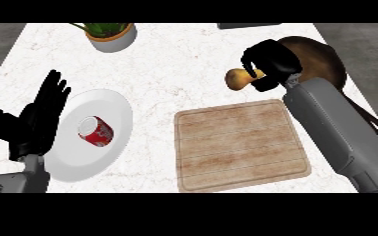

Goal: Pick the pear from the cutting board and place it in the pan

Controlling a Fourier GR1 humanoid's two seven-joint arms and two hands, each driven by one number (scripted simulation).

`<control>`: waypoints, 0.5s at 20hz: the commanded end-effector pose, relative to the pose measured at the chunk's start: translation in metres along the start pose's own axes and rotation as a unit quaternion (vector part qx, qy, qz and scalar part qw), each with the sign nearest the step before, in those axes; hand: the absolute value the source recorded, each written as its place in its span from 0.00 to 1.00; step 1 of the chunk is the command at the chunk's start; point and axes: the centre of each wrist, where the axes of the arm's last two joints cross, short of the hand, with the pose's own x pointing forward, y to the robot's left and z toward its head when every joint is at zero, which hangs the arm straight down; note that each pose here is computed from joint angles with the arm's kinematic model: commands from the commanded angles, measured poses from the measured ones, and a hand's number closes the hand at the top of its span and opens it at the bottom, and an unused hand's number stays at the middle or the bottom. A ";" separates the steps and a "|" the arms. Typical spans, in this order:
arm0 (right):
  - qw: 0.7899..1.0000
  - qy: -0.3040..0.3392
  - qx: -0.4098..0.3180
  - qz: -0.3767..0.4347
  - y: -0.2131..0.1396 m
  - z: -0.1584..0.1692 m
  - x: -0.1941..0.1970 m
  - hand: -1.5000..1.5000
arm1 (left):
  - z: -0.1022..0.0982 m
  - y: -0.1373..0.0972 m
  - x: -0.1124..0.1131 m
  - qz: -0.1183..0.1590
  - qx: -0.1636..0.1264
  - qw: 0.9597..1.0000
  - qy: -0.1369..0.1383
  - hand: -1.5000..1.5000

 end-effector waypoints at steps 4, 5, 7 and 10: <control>0.989 -0.014 -0.146 0.033 -0.041 0.061 0.009 1.00 | 0.002 0.000 0.004 0.012 0.006 1.000 -0.006 0.50; 0.988 -0.005 -0.149 0.028 -0.055 0.070 0.012 1.00 | 0.004 -0.004 0.004 0.001 0.004 1.000 -0.003 0.50; 0.988 0.008 -0.150 0.022 -0.058 0.104 0.001 1.00 | -0.001 -0.013 0.007 0.013 -0.010 1.000 -0.006 0.50; 0.982 0.050 -0.182 0.008 -0.081 0.137 0.001 1.00 | -0.002 -0.022 0.011 0.009 -0.032 0.999 -0.013 0.50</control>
